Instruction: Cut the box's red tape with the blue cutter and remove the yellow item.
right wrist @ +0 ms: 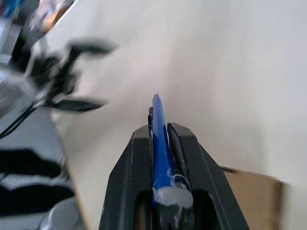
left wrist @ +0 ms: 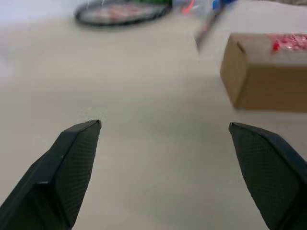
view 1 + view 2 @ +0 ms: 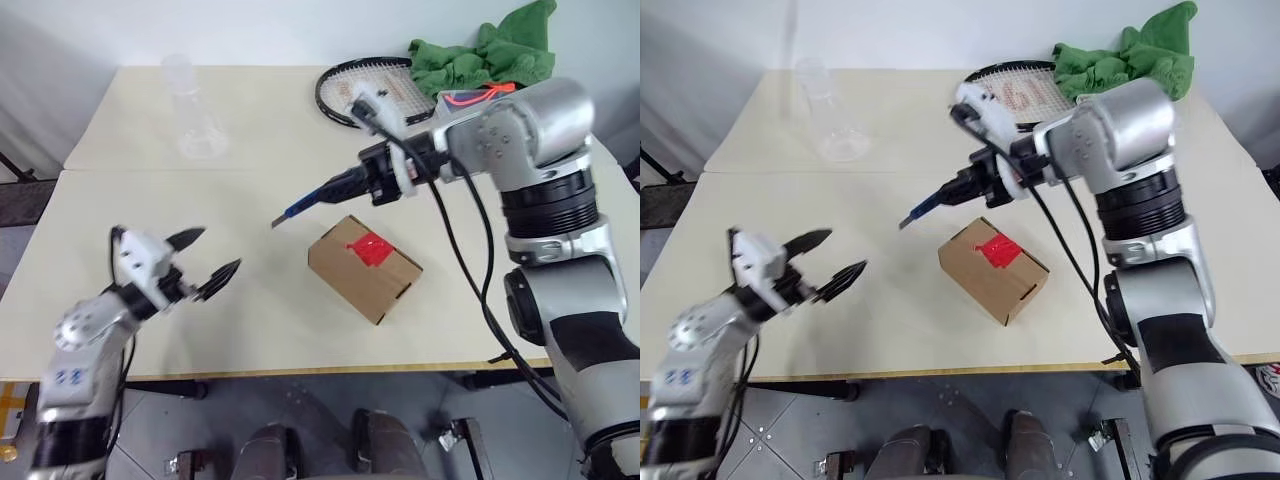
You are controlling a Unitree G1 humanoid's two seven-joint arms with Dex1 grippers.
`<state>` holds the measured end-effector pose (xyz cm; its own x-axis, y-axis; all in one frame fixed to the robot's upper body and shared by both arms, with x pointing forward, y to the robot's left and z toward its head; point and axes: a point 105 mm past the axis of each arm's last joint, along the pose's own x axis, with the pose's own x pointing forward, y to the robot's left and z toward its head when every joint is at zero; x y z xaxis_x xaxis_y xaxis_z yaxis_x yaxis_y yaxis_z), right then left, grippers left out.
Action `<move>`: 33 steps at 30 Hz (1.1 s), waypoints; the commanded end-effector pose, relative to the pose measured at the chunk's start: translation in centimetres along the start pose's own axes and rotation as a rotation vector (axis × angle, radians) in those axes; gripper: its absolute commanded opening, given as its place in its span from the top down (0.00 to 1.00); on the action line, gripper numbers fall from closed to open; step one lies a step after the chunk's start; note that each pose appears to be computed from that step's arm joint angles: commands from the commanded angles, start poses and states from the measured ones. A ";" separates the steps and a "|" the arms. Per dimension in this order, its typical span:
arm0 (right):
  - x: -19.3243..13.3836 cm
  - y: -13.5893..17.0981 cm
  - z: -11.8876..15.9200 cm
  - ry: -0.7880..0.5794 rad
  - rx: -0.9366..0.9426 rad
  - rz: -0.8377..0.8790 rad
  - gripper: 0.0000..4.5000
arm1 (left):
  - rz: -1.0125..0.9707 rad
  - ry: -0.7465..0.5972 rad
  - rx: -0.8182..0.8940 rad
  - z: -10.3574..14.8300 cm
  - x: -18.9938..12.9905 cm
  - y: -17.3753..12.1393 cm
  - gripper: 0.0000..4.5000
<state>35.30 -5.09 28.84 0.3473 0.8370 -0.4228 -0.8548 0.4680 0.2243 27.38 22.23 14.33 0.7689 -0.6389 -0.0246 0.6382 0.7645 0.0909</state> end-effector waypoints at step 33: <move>-11.3 0.2 -5.5 -0.173 -0.260 -0.394 0.97 | -0.633 0.231 0.121 5.2 17.5 -10.7 0.99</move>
<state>29.47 -16.46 28.38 0.7010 0.6511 -0.2909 -0.7025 0.7007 -0.1244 33.83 2.84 17.60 0.2592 -0.9137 -0.3130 0.9657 0.2505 0.0687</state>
